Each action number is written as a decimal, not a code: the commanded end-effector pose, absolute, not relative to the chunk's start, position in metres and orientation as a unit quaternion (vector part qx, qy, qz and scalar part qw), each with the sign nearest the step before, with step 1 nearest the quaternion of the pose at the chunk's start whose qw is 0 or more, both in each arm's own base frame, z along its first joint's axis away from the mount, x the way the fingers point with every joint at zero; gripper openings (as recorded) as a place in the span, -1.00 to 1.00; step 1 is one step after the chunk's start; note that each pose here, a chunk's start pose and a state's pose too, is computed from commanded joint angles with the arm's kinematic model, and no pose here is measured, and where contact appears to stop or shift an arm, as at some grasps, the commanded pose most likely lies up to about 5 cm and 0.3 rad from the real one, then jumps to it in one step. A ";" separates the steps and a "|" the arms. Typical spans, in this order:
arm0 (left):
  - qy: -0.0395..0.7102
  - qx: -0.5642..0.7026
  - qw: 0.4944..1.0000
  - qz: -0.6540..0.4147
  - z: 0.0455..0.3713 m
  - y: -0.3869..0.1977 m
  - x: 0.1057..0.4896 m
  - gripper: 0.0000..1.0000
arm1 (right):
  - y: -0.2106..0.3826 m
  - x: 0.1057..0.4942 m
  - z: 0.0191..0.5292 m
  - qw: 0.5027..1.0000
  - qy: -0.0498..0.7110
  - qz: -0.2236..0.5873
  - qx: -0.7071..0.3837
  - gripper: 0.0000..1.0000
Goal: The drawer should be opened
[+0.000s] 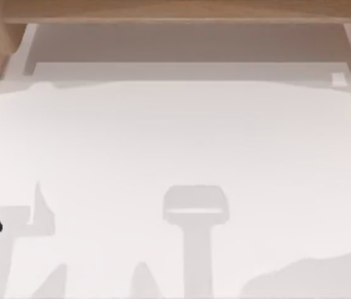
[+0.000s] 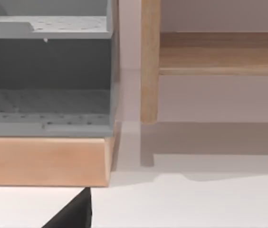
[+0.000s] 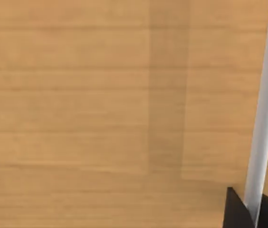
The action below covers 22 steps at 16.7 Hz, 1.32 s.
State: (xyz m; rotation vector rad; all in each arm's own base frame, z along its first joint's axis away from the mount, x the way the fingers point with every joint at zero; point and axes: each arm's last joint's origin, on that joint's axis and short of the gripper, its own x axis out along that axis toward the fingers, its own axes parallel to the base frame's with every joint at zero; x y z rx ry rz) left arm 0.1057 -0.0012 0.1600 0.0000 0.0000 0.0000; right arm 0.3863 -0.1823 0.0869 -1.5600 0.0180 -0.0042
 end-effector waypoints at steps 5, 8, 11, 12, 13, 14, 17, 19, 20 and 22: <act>0.000 0.000 1.000 0.000 0.160 -0.001 0.106 1.00 | -0.181 0.364 0.088 0.709 0.006 -0.003 -0.706 -1.00; 0.000 0.000 1.000 0.000 0.160 -0.001 0.106 1.00 | -0.181 0.365 0.088 0.709 0.007 -0.004 -0.705 -1.00; 0.000 0.000 1.000 0.000 0.160 -0.001 0.106 1.00 | -0.183 0.346 0.089 0.708 0.006 -0.006 -0.706 -1.00; 0.000 0.000 1.000 0.000 0.160 -0.001 0.106 1.00 | -0.182 0.337 0.087 0.709 0.007 -0.003 -0.705 -1.00; 0.000 0.000 1.000 0.000 0.160 -0.001 0.106 1.00 | -0.181 0.326 0.086 0.711 0.009 -0.001 -0.704 -1.00; 0.000 0.000 1.000 0.000 0.160 -0.001 0.106 1.00 | -0.180 0.317 0.085 0.711 0.010 0.000 -0.703 -1.00; 0.000 0.000 1.000 0.000 0.160 -0.001 0.106 1.00 | -0.180 0.302 0.087 0.709 0.007 -0.003 -0.705 -1.00; 0.000 0.000 1.000 0.000 0.160 -0.001 0.106 1.00 | -0.180 0.302 0.087 0.709 0.007 -0.003 -0.705 -1.00; 0.000 0.000 1.000 0.000 0.160 -0.001 0.106 1.00 | -0.180 0.304 0.086 0.709 0.007 -0.002 -0.705 -1.00; 0.000 0.000 1.000 0.000 0.160 -0.001 0.106 1.00 | -0.181 0.299 0.087 0.709 0.007 -0.004 -0.706 -1.00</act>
